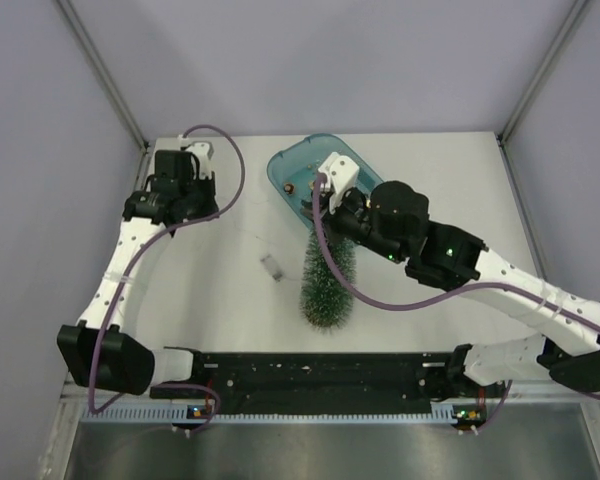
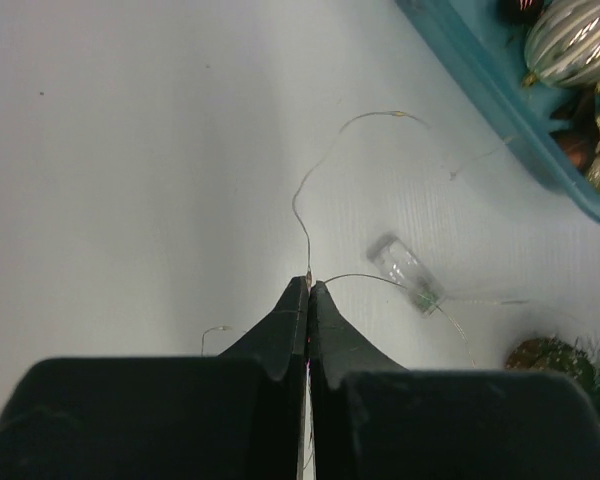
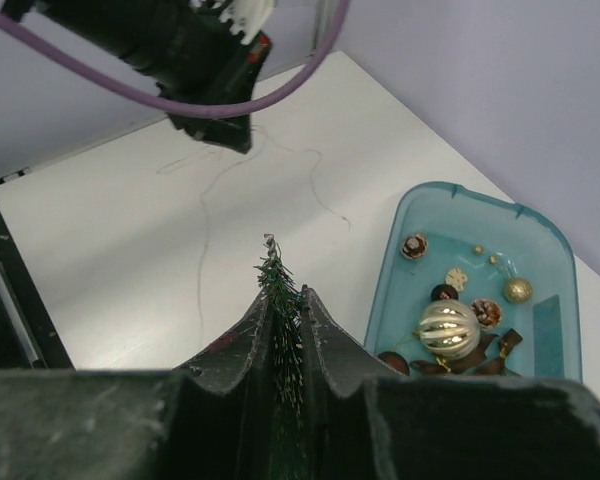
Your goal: Decorate the small christmas tree
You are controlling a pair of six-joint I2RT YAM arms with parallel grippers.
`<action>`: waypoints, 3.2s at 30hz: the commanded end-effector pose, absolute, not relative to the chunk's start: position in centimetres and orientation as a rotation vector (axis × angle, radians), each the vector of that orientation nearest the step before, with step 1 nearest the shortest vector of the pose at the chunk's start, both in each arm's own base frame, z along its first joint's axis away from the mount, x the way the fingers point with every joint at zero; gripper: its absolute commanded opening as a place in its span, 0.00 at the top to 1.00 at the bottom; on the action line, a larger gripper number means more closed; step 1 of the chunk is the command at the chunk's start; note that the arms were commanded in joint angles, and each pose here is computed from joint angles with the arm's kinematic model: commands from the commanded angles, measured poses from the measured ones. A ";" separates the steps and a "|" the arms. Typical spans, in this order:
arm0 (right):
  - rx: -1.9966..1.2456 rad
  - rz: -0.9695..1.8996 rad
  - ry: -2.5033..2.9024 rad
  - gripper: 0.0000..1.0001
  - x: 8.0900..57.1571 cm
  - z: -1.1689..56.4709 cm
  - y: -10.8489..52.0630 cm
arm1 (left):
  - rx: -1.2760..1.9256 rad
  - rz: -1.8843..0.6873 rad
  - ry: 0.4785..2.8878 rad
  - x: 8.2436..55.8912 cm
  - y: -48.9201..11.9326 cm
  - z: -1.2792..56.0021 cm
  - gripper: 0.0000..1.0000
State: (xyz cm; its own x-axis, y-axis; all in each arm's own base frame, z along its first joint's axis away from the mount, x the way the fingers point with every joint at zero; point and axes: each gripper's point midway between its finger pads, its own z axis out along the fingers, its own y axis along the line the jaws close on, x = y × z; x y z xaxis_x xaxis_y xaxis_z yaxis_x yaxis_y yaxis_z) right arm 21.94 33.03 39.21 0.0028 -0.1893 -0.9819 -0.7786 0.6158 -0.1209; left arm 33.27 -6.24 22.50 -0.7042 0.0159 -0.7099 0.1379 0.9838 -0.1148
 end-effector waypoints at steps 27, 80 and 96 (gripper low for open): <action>-0.898 0.839 1.214 1.00 16.1 40.7 44.5 | 0.161 -0.642 2.091 42.8 -21.6 32.0 1.00; -0.266 0.583 1.484 0.22 26.2 44.1 22.0 | 0.861 -1.199 1.874 28.4 -28.4 36.4 1.00; -0.125 1.019 1.613 0.11 27.1 38.6 24.8 | 0.855 -1.132 1.876 28.6 -27.8 36.1 1.00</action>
State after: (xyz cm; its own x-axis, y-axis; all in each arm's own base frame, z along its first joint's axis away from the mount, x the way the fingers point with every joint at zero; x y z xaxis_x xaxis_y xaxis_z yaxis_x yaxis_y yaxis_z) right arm 28.33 24.26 35.89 -0.3294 0.3175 -0.8892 -0.5126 0.7308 0.4508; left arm 29.36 -28.17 34.56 -0.5348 0.1640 -0.8289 0.8071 0.3896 -0.4437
